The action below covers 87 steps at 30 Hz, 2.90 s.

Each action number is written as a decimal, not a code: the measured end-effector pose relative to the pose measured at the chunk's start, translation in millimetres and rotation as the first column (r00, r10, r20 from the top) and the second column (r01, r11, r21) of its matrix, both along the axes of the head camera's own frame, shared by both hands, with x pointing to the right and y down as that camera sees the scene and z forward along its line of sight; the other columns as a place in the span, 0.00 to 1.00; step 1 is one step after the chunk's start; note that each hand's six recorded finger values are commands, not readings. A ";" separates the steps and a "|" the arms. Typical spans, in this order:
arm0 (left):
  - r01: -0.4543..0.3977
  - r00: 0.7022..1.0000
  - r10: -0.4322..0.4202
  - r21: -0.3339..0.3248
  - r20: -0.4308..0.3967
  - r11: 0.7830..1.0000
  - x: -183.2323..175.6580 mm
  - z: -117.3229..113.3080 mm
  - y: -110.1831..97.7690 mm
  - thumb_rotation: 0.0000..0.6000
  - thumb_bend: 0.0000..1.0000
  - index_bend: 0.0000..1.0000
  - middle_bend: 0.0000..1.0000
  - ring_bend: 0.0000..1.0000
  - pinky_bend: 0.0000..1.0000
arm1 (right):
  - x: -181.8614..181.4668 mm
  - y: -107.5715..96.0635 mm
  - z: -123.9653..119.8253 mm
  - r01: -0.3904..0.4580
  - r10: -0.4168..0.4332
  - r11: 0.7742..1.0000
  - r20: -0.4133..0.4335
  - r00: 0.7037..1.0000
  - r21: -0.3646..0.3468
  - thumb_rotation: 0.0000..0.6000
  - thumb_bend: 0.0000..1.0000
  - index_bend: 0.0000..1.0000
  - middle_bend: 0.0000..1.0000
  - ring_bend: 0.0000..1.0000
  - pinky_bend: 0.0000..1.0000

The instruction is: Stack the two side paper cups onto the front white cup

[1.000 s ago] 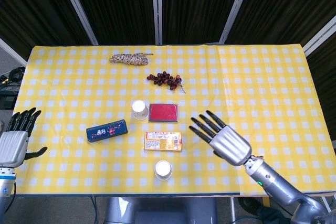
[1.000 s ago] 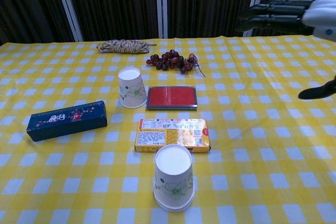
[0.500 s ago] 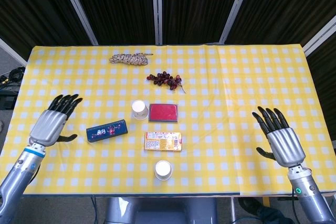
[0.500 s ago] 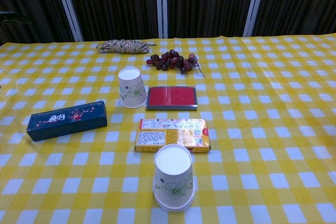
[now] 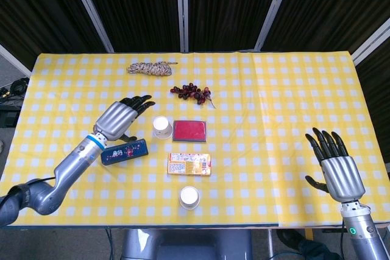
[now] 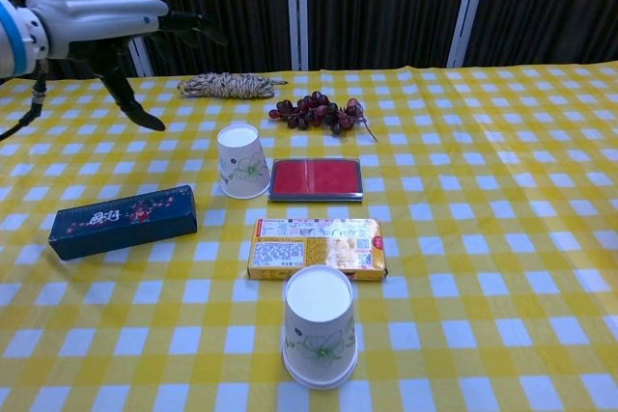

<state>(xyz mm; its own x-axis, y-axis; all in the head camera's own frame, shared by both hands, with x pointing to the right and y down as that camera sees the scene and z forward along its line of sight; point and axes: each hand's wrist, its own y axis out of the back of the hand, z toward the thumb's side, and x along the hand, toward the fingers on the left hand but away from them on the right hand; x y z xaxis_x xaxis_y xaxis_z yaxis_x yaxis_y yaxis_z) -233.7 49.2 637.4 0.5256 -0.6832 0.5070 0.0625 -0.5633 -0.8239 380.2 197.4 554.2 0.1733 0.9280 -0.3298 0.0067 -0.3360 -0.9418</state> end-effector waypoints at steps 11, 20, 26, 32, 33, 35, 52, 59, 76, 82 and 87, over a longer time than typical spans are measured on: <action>-0.014 1.000 0.015 -0.060 0.011 0.998 45.4 49.0 -13.7 1.00 0.11 0.14 0.10 0.15 0.26 | 5.2 -2.2 5.9 -0.008 0.008 1.000 -0.017 1.000 -0.010 1.00 0.00 0.00 0.00 0.00 0.00; 0.003 0.999 0.000 -0.101 0.034 0.995 41.6 67.5 -11.2 1.00 0.14 0.22 0.19 0.24 0.38 | 5.8 -2.1 10.2 -0.011 0.010 1.000 -0.017 1.000 -0.026 1.00 0.00 0.00 0.00 0.00 0.00; 0.002 0.999 0.002 -0.084 0.051 0.996 40.2 73.7 -12.0 1.00 0.20 0.29 0.28 0.32 0.45 | 6.0 -2.1 8.9 -0.014 0.013 1.000 -0.013 1.000 -0.021 1.00 0.00 0.00 0.00 0.00 0.00; 0.001 0.998 0.003 -0.059 0.067 0.998 39.6 79.0 -12.9 1.00 0.22 0.41 0.36 0.40 0.51 | 7.4 -3.0 7.0 -0.018 0.018 1.000 -0.010 1.000 -0.011 1.00 0.00 0.00 0.00 0.00 0.00; 0.000 0.998 0.004 -0.057 0.067 0.998 40.1 79.4 -12.7 1.00 0.22 0.42 0.37 0.41 0.51 | 7.5 -3.2 6.7 -0.018 0.018 1.000 -0.009 1.000 -0.008 1.00 0.00 0.00 0.00 0.00 0.00; 0.003 0.998 0.001 -0.055 0.063 0.998 41.0 79.4 -12.8 1.00 0.22 0.45 0.40 0.43 0.53 | 7.4 -2.8 6.9 -0.018 0.018 1.000 -0.009 1.000 -0.007 1.00 0.00 0.00 0.00 0.00 0.00; 0.030 0.999 -0.030 -0.033 -0.016 0.999 41.1 56.4 -18.9 1.00 0.22 0.50 0.43 0.46 0.55 | 7.4 -2.7 2.5 -0.019 0.019 1.000 0.002 1.000 0.010 1.00 0.00 0.00 0.00 0.00 0.00; 0.032 0.992 -0.033 -0.014 -0.120 0.999 42.8 17.3 -20.5 1.00 0.22 0.50 0.43 0.46 0.55 | 8.0 -3.2 -1.8 -0.024 0.023 0.999 0.007 1.000 0.024 1.00 0.00 0.00 0.00 0.00 0.00; -0.269 0.923 0.225 -0.108 -0.311 0.957 77.0 -68.9 65.2 1.00 0.22 0.50 0.43 0.46 0.55 | 8.2 -4.2 -2.9 -0.029 0.029 0.999 -0.003 1.000 0.035 1.00 0.00 0.00 0.00 0.00 0.00; -0.352 0.902 0.303 -0.121 -0.307 0.928 81.0 -71.7 92.8 1.00 0.22 0.50 0.43 0.46 0.55 | 11.1 -5.2 -4.3 -0.039 0.040 0.998 -0.006 0.999 0.040 1.00 0.00 0.00 0.00 0.00 0.00; -0.385 0.890 0.334 -0.119 -0.310 0.915 83.1 -71.5 105.6 1.00 0.22 0.50 0.43 0.46 0.55 | 10.3 -4.7 -4.8 -0.036 0.036 0.999 -0.005 0.999 0.040 1.00 0.00 0.00 0.00 0.00 0.00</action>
<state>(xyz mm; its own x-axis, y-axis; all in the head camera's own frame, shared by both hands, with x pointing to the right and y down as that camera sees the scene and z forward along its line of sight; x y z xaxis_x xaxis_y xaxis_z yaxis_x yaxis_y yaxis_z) -150.5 154.7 565.9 0.8546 -0.3352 0.3966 0.0714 -0.6807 -0.7291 390.5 192.7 549.4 0.1375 0.9461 -0.2932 0.0126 -0.2976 -0.9546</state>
